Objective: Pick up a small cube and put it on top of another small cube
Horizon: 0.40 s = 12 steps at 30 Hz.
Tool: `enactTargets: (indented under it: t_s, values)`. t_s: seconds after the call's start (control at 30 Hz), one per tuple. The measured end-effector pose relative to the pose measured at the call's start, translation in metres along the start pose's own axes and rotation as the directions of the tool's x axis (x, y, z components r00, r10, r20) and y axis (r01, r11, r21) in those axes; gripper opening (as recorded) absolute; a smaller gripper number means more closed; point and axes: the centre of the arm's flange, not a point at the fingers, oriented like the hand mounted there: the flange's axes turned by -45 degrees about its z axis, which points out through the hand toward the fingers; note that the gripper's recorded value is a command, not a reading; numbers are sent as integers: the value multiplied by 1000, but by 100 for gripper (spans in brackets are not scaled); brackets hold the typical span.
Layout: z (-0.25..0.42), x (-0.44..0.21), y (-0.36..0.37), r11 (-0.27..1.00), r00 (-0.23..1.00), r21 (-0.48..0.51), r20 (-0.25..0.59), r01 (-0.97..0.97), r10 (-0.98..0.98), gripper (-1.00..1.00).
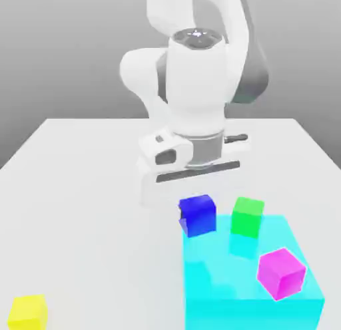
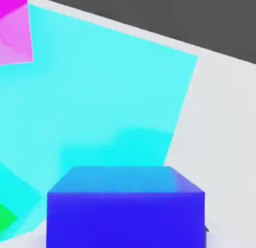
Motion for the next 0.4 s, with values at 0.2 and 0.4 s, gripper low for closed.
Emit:
enactTargets:
  t_s: [0.2,0.4]
  values:
    - [-8,-6,-73,962,962,-14,11,272,-272,-100]
    - [25,-7,-75,960,960,-16,12,281,-280,100]
